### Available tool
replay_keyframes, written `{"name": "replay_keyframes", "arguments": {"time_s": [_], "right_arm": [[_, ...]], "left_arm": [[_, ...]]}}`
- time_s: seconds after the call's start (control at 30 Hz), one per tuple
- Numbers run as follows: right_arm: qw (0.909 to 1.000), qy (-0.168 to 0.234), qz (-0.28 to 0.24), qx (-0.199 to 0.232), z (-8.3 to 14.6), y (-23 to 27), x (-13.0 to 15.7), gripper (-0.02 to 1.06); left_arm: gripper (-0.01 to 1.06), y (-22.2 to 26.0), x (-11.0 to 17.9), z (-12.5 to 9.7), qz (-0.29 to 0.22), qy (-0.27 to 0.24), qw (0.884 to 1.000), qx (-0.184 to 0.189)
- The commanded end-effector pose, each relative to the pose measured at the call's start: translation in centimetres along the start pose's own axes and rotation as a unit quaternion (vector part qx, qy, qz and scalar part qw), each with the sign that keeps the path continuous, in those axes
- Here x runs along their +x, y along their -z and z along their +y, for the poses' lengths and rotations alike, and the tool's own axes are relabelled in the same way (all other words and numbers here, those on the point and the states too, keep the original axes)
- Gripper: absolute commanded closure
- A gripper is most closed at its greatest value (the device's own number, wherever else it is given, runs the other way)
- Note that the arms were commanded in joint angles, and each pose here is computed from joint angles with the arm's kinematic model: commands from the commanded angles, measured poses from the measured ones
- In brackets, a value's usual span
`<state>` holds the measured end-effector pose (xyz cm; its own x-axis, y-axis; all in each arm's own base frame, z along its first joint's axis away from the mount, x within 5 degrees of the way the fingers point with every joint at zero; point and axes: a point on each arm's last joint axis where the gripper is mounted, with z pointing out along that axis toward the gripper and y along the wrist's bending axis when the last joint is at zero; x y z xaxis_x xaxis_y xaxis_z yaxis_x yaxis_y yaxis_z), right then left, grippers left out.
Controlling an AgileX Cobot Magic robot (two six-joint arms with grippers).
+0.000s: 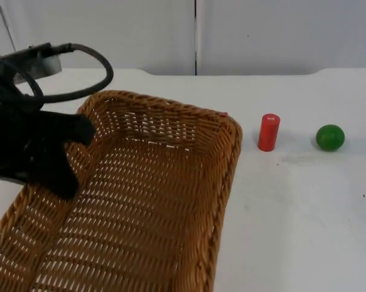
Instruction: Pick up the basket with the left hand and place the object to the left of the red cylinder into the basket with the right hand.
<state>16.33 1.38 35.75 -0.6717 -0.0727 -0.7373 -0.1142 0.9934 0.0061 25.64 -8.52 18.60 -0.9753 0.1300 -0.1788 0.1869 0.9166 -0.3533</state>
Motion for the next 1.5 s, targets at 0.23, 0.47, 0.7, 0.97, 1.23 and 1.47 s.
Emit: {"name": "replay_keyframes", "arguments": {"time_s": [0.23, 0.47, 0.7, 0.97, 1.23, 1.47], "right_arm": [[0.9999, 0.012, -0.004, 0.003, -0.1, 0.3, -0.1, -0.01], [0.9999, 0.012, -0.010, 0.004, -0.1, 0.3, -0.2, -0.01], [0.9998, 0.012, -0.016, 0.004, -0.1, 0.3, -0.3, -0.01], [0.9997, 0.012, -0.021, 0.004, -0.1, 0.3, -0.4, -0.01], [0.9980, 0.010, -0.062, 0.005, -0.1, 0.3, -1.2, -0.01], [0.9978, 0.009, -0.065, 0.006, -0.2, -0.7, -3.0, -0.01]], "left_arm": [[1.05, 1.9, -0.3, 2.2, -0.013, 0.057, 0.997, 0.056], [1.05, 2.8, -0.2, 3.5, -0.019, 0.057, 0.995, 0.079], [1.05, 2.8, -0.3, 3.5, -0.028, 0.063, 0.994, 0.081], [1.05, 2.8, -0.4, 3.6, -0.031, 0.062, 0.995, 0.077], [1.05, 2.8, -0.4, 3.6, -0.031, 0.059, 0.995, 0.077], [1.05, 2.8, -0.4, 3.6, -0.031, 0.059, 0.995, 0.077]]}}
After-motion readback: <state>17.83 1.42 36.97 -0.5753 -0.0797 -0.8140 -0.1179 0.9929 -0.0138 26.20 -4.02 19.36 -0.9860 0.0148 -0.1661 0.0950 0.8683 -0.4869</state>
